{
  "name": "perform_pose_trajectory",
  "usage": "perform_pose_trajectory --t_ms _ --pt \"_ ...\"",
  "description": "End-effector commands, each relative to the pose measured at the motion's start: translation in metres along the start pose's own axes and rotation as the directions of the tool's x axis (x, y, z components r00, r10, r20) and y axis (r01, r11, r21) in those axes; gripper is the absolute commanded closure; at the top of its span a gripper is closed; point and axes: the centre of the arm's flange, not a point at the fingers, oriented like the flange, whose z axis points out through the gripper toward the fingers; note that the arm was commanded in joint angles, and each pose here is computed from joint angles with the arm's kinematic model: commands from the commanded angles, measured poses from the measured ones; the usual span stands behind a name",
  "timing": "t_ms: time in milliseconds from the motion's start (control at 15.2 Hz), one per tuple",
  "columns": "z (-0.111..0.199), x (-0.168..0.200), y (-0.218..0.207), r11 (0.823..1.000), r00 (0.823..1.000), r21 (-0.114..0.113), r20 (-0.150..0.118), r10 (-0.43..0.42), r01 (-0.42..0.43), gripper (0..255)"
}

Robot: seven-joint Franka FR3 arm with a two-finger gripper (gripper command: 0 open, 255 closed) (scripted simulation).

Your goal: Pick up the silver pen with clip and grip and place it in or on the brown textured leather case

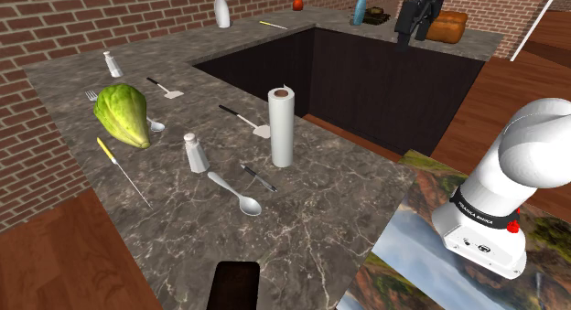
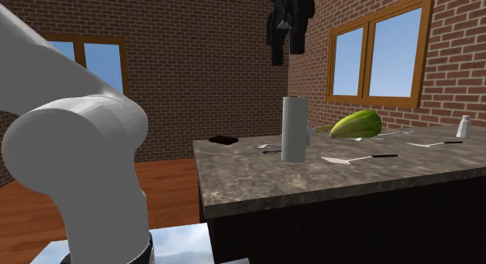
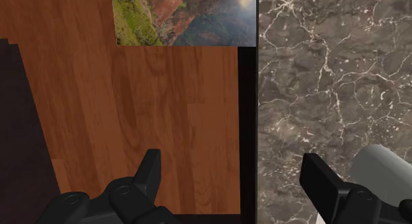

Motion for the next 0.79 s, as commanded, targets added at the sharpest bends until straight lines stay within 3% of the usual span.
perform_pose_trajectory --t_ms 0,726 --pt "0.0 0.0 0.0 1.0 1.0 0.0 0.0 0.0 0.0 0" --pt "0.072 0.044 -0.111 0.998 1.0 0.048 0.003 -0.029 0.029 0"
